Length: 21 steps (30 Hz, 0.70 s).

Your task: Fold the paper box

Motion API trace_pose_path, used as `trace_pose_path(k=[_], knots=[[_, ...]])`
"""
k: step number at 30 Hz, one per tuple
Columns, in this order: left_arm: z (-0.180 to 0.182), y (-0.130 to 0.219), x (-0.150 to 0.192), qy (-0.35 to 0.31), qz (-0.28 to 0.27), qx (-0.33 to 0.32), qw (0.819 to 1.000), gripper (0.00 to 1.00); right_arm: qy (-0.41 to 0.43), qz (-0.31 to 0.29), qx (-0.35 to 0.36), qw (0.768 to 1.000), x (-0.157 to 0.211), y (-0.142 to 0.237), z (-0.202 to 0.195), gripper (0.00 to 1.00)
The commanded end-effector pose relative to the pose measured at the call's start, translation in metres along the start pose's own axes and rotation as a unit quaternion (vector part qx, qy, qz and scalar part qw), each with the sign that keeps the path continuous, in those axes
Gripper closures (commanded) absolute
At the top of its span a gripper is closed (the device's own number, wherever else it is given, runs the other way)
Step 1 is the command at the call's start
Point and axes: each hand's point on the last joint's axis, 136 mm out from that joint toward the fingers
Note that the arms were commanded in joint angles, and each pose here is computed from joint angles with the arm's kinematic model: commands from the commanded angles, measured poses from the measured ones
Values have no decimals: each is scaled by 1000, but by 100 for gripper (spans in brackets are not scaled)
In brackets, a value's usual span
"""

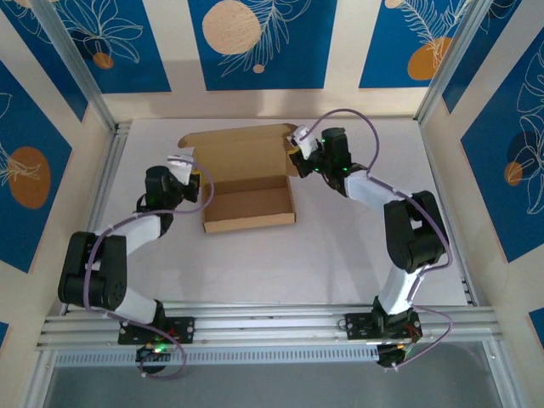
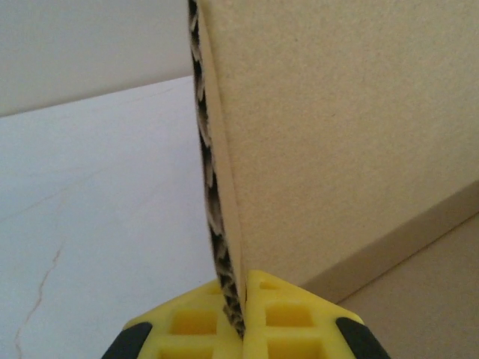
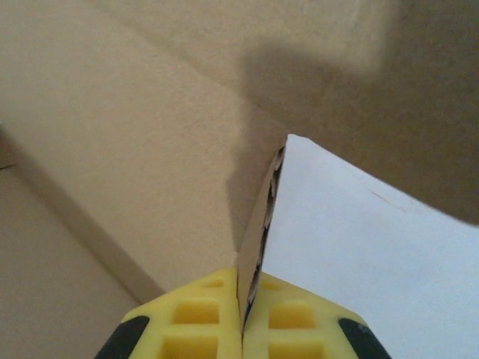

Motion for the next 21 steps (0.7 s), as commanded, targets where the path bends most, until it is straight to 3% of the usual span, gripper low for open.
trace_pose_path(k=[1, 4, 7, 13, 21], knots=[[-54, 10, -30, -4, -60, 53, 997, 100, -64, 80, 39, 994, 24, 4, 38, 100], [-70, 13, -27, -11, -54, 51, 997, 100, -121, 90, 74, 986, 24, 22, 34, 100], [-73, 19, -29, -2, -59, 24, 998, 100, -185, 54, 88, 977, 19, 38, 33, 100], [-80, 28, -28, 61, -62, 19, 996, 100, -333, 2, 107, 937, 24, 58, 36, 100], [-103, 39, -21, 63, -81, 19, 995, 100, -367, -26, 64, 928, 9, 61, 61, 100]])
Point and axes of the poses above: each hand's point on the last joint's axis, 136 mm out from that joint toward the fingers, its own y axis back along the fingers, its own z axis along the line the jaws close on, x = y × z, and after that the axes turned 10 degrees about y, right-handed
